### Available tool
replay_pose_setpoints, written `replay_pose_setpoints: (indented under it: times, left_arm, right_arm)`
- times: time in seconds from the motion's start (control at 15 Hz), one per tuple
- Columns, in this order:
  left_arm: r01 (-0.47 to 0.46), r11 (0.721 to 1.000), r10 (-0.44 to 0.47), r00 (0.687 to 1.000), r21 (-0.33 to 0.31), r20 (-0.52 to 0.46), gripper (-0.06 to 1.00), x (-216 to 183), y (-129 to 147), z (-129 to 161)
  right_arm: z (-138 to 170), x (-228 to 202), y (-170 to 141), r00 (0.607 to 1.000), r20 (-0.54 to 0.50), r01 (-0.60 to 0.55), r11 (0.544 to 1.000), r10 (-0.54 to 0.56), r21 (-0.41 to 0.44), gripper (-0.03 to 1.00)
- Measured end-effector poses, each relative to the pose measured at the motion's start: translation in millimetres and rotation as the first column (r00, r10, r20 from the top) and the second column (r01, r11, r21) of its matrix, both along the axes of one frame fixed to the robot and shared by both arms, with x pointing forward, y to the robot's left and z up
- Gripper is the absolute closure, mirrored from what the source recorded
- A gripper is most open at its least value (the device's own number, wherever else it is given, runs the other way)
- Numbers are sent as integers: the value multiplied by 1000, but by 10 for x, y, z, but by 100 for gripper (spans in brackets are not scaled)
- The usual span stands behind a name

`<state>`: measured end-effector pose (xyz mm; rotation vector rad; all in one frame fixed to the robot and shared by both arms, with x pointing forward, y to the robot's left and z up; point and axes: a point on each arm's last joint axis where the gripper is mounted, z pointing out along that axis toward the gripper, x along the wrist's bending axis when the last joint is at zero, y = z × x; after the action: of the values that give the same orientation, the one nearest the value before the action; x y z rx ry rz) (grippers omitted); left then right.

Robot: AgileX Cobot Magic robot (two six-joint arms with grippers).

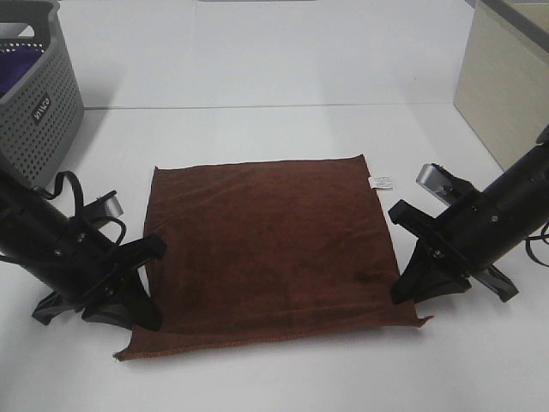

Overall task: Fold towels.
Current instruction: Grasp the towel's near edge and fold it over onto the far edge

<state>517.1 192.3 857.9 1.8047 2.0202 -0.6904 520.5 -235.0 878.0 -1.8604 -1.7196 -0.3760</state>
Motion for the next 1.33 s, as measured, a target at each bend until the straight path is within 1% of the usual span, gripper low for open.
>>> replay_pose_setpoints:
  times: [0.07, 0.2, 0.4, 0.53, 0.67, 0.73, 0.87, 0.93, 1.07, 1.2, 1.33]
  left_arm:
    - [-6, 1000, 6, 1000, 0, 21, 94, 19, -1, 50]
    - [-28, 1000, 28, 996, -4, 83, 94, 157, -19, 188]
    - [-56, 998, 54, 981, 4, 186, 94, 495, -57, 427]
    - [-75, 996, 63, 962, 38, 265, 94, 730, -57, 617]
    - [-97, 991, 59, 933, 89, 356, 94, 1000, -45, 793]
    - [-105, 988, 56, 925, 111, 377, 94, 1129, -47, 819]
    - [-102, 985, 40, 918, 136, 394, 94, 1325, -64, 792]
    - [-93, 984, 25, 916, 151, 401, 94, 1447, -79, 737]
    - [-90, 982, 16, 915, 166, 402, 94, 1563, -91, 610]
    - [-113, 979, 30, 903, 170, 429, 94, 1670, -95, 517]
    - [-131, 977, 41, 892, 171, 450, 94, 1721, -97, 474]
  right_arm:
    - [49, 13, -1, 1000, 25, 8, 1000, -8, -2, 97]
    - [197, 135, -3, 993, 115, 21, 1000, -20, -12, 97]
    - [458, 523, 14, 967, 254, 15, 1000, -15, -1, 97]
    - [574, 788, 37, 952, 307, -8, 1000, 3, 16, 97]
    - [642, 1082, 65, 939, 344, -21, 999, 7, 37, 97]
    - [638, 1204, 75, 937, 348, -17, 999, 0, 46, 97]
    - [586, 1430, 88, 934, 356, -11, 999, -8, 53, 97]
    - [471, 1575, 93, 935, 353, -12, 999, -7, 51, 97]
    - [334, 1710, 98, 938, 346, -1, 999, -17, 53, 97]
    - [163, 1803, 98, 942, 337, -2, 999, -14, 48, 97]
    - [96, 1839, 95, 941, 339, 7, 999, -21, 43, 97]
